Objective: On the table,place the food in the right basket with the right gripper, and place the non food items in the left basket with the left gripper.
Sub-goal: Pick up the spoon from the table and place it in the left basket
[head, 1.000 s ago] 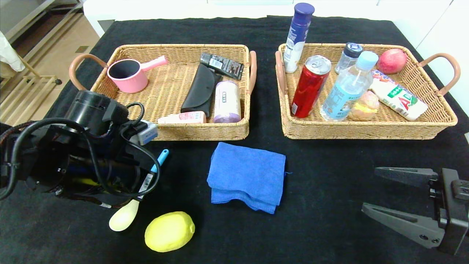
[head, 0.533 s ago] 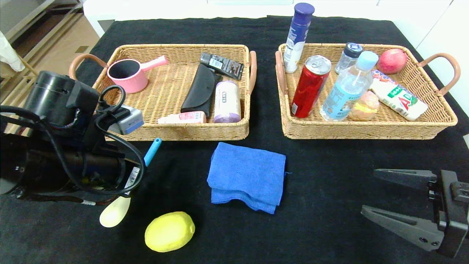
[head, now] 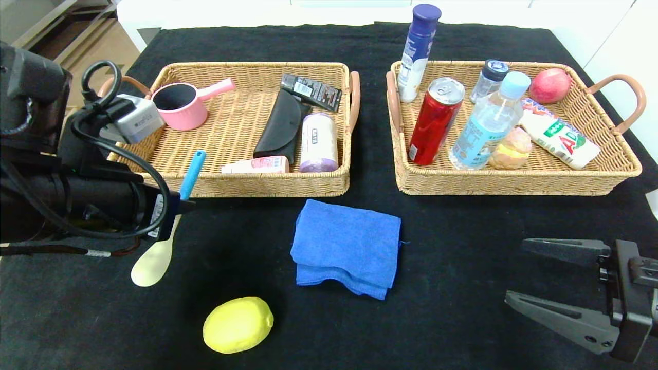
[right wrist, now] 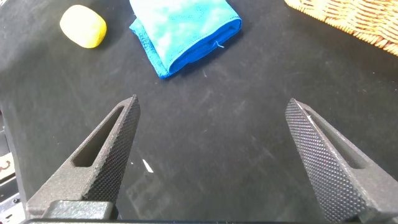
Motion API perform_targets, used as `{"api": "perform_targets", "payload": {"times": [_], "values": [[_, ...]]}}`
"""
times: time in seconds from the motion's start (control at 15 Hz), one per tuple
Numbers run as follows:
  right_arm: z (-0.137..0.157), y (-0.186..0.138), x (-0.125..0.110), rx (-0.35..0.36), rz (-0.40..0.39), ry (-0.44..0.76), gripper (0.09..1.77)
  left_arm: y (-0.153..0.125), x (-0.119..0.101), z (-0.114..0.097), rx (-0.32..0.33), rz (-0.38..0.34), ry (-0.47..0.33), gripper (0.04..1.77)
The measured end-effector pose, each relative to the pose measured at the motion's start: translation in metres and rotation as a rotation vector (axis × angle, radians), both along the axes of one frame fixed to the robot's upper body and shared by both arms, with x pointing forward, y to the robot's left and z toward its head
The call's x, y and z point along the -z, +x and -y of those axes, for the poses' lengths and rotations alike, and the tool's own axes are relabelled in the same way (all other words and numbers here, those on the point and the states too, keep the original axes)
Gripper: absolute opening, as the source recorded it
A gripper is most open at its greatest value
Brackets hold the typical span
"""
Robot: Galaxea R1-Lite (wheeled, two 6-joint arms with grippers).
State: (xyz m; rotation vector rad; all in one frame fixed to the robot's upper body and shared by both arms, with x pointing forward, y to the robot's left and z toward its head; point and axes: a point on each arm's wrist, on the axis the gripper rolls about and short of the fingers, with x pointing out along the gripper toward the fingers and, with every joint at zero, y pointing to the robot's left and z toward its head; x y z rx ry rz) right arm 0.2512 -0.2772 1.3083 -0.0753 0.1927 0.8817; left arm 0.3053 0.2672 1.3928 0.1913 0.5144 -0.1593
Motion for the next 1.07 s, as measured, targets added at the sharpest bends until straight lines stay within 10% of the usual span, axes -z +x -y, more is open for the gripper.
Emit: {"api": "perform_targets", "payload": {"times": [1.07], "values": [[0.001, -0.003, -0.003, 0.0, 0.015, 0.004, 1.71, 0.063, -0.061, 0.002, -0.108, 0.312, -0.212, 0.22]]}}
